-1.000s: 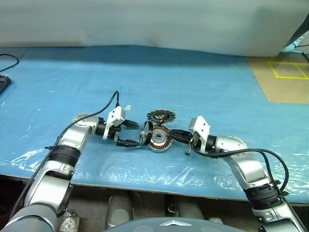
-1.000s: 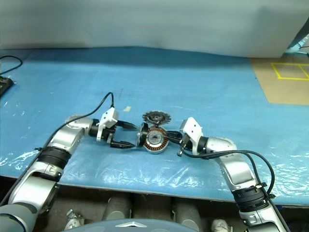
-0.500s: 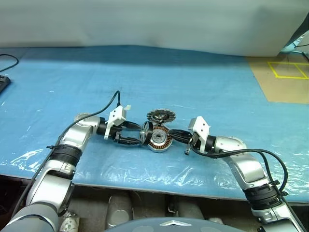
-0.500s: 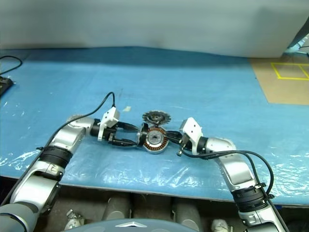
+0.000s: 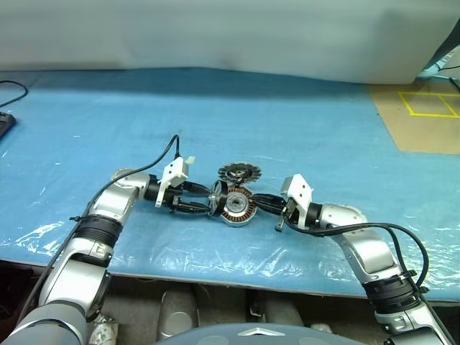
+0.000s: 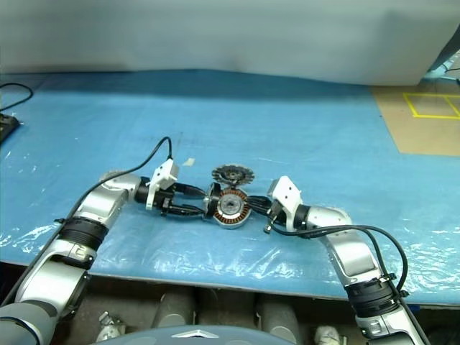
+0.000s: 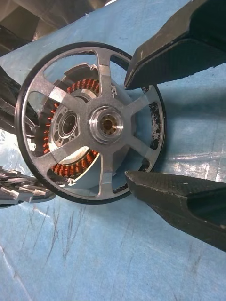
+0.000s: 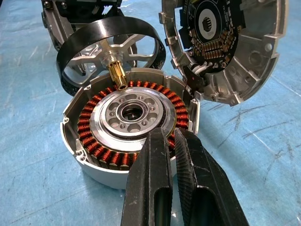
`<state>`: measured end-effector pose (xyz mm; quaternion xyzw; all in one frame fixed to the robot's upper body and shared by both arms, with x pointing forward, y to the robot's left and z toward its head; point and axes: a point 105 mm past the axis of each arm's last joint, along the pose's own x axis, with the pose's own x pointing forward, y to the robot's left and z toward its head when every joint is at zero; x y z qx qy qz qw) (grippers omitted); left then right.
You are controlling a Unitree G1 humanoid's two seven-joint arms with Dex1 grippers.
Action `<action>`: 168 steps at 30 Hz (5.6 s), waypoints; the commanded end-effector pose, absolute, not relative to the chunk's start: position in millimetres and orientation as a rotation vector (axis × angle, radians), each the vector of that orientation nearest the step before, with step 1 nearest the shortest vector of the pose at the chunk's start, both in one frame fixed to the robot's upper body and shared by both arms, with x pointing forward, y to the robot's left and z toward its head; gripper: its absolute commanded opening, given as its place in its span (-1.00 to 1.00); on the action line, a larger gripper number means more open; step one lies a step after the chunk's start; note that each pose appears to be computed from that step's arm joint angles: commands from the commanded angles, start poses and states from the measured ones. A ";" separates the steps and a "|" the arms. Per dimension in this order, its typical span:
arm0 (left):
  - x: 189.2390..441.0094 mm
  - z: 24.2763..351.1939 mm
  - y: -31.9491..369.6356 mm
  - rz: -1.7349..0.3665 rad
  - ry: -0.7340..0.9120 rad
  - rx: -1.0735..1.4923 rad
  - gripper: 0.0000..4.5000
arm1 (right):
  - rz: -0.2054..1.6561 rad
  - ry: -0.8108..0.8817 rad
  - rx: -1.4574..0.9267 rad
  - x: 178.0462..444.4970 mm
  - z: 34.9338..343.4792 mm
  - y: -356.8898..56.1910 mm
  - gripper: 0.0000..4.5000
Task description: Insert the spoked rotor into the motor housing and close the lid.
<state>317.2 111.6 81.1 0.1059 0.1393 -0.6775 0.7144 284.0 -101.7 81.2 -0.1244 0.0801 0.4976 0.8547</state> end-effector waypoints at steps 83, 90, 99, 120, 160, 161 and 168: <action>333.7 152.6 80.9 -1.780 0.224 0.721 -0.38 | 1.081 0.081 -0.280 275.7 73.2 -122.3 -0.90; 330.4 151.4 80.6 -1.798 0.238 0.727 -0.38 | 1.082 0.084 -0.273 275.0 72.1 -119.3 -0.90; 332.0 148.4 77.0 -1.803 0.239 0.760 -0.38 | 1.083 0.087 -0.276 271.4 71.5 -117.0 -0.90; 341.1 138.0 71.5 -1.779 0.217 0.808 -0.14 | 1.061 0.097 -0.286 268.9 69.0 -120.5 -0.90; 308.5 123.1 101.8 -1.658 0.170 0.569 0.70 | 0.847 0.062 -0.337 307.6 77.4 -186.0 -0.90; 307.7 122.4 102.0 -1.655 0.166 0.562 0.70 | 0.848 0.042 -0.332 306.7 82.0 -186.5 -0.90; 302.0 110.4 103.9 -1.628 0.128 0.562 0.70 | 1.000 -0.021 -0.490 280.1 103.1 -170.5 -0.90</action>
